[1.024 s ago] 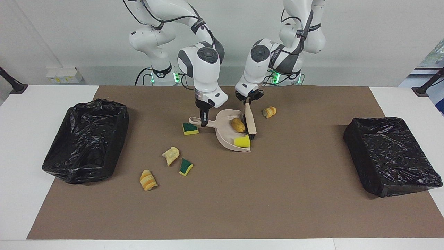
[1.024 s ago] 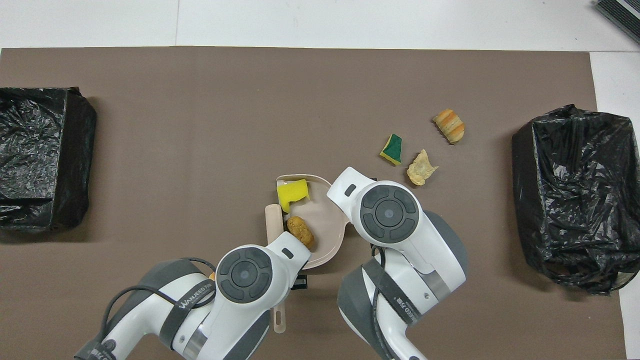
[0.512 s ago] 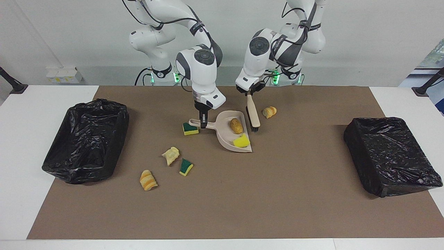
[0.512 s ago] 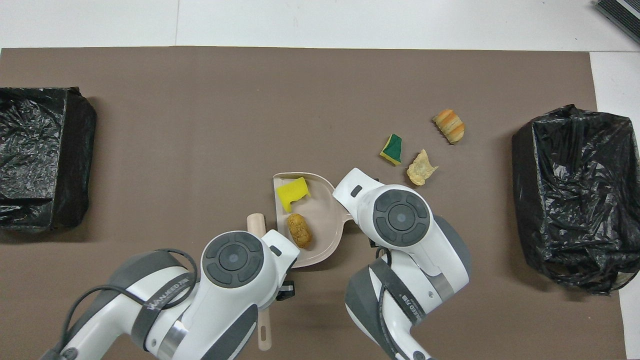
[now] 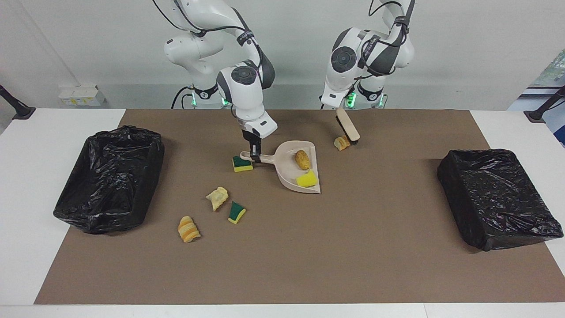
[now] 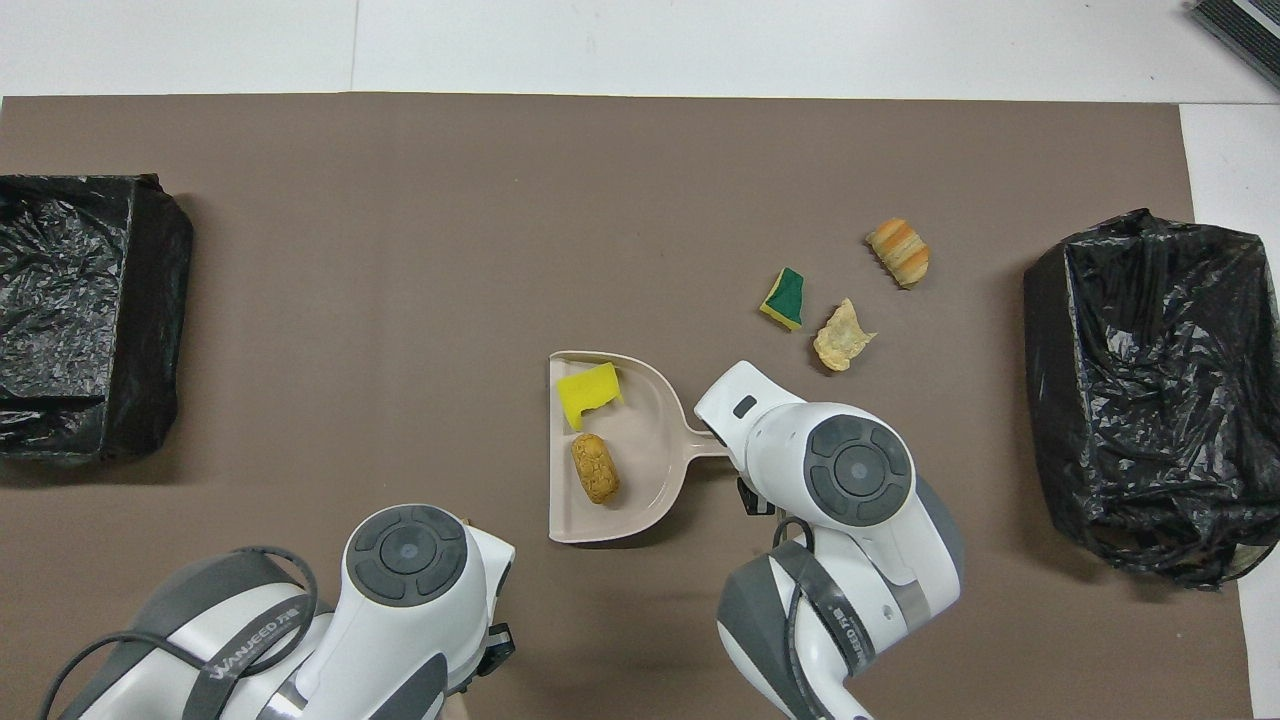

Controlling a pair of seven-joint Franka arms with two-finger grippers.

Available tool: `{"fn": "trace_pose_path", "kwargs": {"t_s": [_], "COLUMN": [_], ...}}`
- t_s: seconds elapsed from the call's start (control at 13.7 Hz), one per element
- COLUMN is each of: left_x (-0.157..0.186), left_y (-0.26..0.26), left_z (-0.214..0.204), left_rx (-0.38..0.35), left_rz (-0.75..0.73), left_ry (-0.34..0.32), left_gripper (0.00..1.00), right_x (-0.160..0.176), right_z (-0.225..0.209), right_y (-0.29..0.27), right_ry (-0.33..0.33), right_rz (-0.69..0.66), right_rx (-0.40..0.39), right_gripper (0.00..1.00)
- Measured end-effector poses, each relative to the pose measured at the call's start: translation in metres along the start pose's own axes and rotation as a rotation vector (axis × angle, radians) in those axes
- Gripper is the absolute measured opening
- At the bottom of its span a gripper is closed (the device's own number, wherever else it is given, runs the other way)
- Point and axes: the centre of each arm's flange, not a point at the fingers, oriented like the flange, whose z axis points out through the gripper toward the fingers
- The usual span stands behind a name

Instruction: Sweep and dump trash in bin

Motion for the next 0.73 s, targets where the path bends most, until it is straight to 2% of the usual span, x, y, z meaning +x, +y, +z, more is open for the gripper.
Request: {"fn": "trace_pose_path", "kwargs": {"t_s": [0.15,0.29,0.51,0.73], "left_x": [0.005,0.014,0.026,0.043], "left_y": [-0.017,-0.025,-0.017,0.011], "left_z": [0.018,0.027,0.036,0.041], "left_rx": [0.003,-0.034,-0.097,-0.180], "left_rz": [-0.081,-0.133,-0.147,-0.146], "left_ry": [-0.017,-0.008,0.032,0.100], "left_gripper": [0.26,0.26,0.26,0.26], "right_x": [0.000,0.000,0.000,0.001], "right_z": [0.000,0.001,0.001,0.000], "right_y": [-0.001,-0.001,-0.002,-0.002], "right_ry": [0.000,-0.001,0.000,0.000], "right_rz": [0.000,0.000,-0.001,-0.002], "right_rx": [0.001,0.002,0.003,0.003], "right_gripper": [0.33,0.33,0.33,0.33]}}
